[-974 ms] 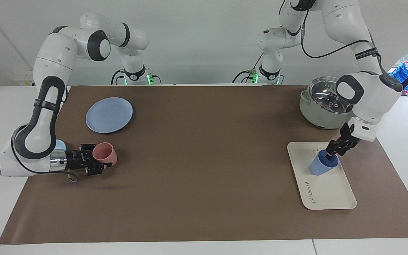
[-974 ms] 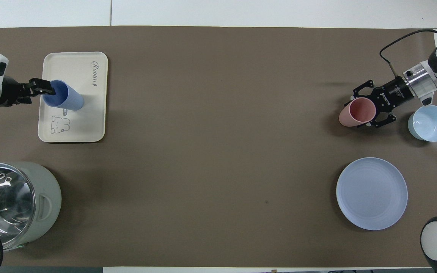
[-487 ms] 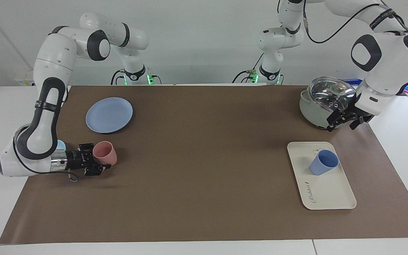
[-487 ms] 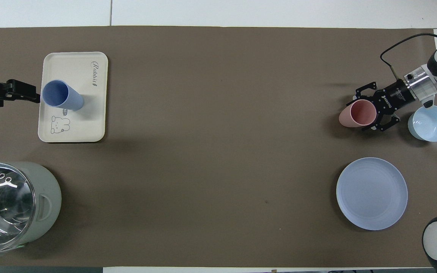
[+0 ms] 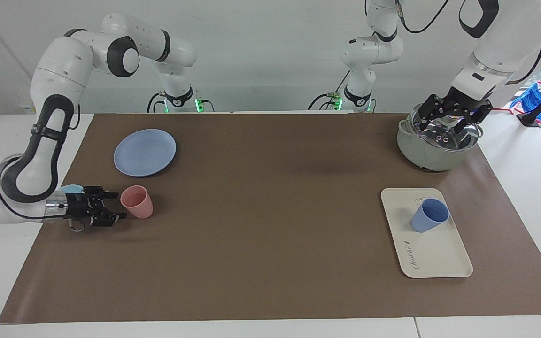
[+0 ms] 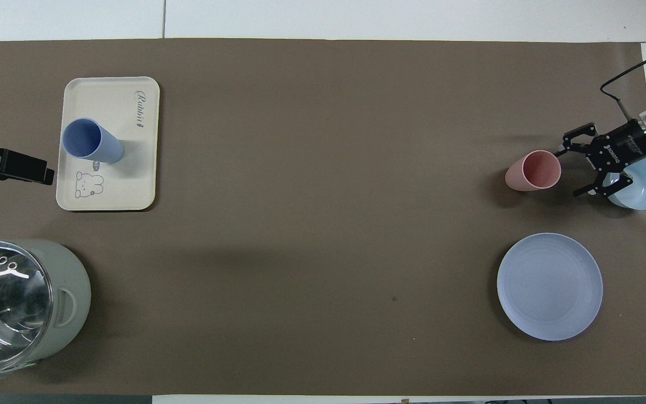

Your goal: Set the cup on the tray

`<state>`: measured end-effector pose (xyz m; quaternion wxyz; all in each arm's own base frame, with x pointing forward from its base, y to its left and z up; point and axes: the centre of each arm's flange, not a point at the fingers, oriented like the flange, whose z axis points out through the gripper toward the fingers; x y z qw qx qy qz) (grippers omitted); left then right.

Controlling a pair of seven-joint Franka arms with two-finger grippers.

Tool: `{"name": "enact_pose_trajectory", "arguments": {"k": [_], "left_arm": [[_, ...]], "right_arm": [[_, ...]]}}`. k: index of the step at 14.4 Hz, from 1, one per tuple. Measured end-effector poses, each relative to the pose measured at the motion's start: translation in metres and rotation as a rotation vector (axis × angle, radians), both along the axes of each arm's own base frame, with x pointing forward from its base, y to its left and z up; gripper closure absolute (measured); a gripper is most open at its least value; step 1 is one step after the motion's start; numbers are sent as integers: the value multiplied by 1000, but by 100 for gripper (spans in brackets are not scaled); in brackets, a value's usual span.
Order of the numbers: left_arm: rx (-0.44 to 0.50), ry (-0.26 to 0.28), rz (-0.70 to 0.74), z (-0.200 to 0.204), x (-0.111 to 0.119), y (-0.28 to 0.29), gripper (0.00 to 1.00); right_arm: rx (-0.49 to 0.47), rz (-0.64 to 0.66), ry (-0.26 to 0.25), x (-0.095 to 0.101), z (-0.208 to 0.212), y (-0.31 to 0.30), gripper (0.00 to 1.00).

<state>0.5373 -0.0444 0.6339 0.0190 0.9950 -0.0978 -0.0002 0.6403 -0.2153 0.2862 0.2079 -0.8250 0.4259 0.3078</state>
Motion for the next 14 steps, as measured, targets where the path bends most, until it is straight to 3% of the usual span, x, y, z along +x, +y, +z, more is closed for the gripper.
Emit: {"name": "enact_pose_trajectory", "arguments": {"k": [3, 7, 9, 11, 14], "left_arm": [[2, 10, -13, -2, -2, -7, 0], [3, 22, -3, -4, -3, -1, 0], [6, 32, 15, -8, -3, 8, 0], [8, 50, 28, -17, -5, 18, 0], [10, 57, 28, -22, -8, 21, 0]], "right_arm": [[-57, 66, -73, 0, 49, -8, 0], [-129, 241, -209, 5, 114, 6, 0], [-254, 425, -304, 10, 187, 58, 0], [-342, 525, -371, 2, 251, 110, 0], [-370, 567, -427, -23, 308, 140, 0]]}}
